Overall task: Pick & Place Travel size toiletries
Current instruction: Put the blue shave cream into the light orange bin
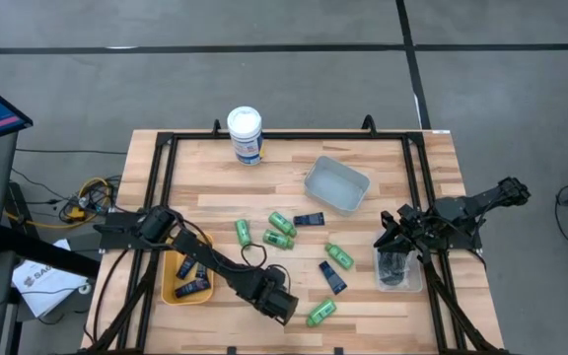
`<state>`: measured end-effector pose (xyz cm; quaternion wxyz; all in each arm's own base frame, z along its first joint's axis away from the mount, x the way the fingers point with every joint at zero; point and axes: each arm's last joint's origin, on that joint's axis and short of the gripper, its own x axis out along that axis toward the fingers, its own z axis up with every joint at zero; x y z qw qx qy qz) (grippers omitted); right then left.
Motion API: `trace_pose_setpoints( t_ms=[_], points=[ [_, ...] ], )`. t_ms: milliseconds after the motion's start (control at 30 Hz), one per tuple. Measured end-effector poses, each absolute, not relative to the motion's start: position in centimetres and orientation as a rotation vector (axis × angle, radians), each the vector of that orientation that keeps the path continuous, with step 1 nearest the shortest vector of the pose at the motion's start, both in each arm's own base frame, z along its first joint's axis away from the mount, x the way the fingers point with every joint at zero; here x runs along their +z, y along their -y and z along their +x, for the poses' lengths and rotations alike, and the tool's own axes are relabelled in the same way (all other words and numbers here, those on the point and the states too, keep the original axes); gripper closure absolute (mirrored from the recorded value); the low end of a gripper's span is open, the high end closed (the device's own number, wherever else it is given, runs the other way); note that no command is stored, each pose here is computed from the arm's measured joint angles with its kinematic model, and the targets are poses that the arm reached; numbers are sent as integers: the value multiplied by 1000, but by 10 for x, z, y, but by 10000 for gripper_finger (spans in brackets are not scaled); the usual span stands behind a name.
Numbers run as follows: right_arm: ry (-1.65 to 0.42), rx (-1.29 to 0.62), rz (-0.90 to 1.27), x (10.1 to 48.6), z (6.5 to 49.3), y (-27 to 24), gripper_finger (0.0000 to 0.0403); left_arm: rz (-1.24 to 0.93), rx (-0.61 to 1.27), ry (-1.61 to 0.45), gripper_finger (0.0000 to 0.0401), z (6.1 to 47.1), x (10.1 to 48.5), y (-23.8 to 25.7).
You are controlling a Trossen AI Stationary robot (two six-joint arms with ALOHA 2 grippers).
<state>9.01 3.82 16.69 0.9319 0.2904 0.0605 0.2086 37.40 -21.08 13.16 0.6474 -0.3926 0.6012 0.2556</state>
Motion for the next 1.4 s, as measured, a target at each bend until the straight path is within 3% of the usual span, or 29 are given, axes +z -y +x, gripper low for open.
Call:
trace_pose_setpoints(
  t_ms=[267,600,800,1000,1200,1400],
  points=[
    [-124,427,594,167,90,-38,326,-891,588,-1273,295,373,153,204],
    [-124,427,594,167,90,-38,327,-911,500,-1058,296,362,234,183],
    [-124,427,594,167,90,-38,326,-880,532,-1082,297,318,289,165],
    [-124,427,594,167,90,-38,326,-905,738,-1152,297,261,324,151],
    [-124,427,594,167,90,-38,326,-926,924,-1181,297,220,334,149],
    [-124,427,594,167,90,-38,326,-904,1007,-1311,297,203,304,157]
  ],
)
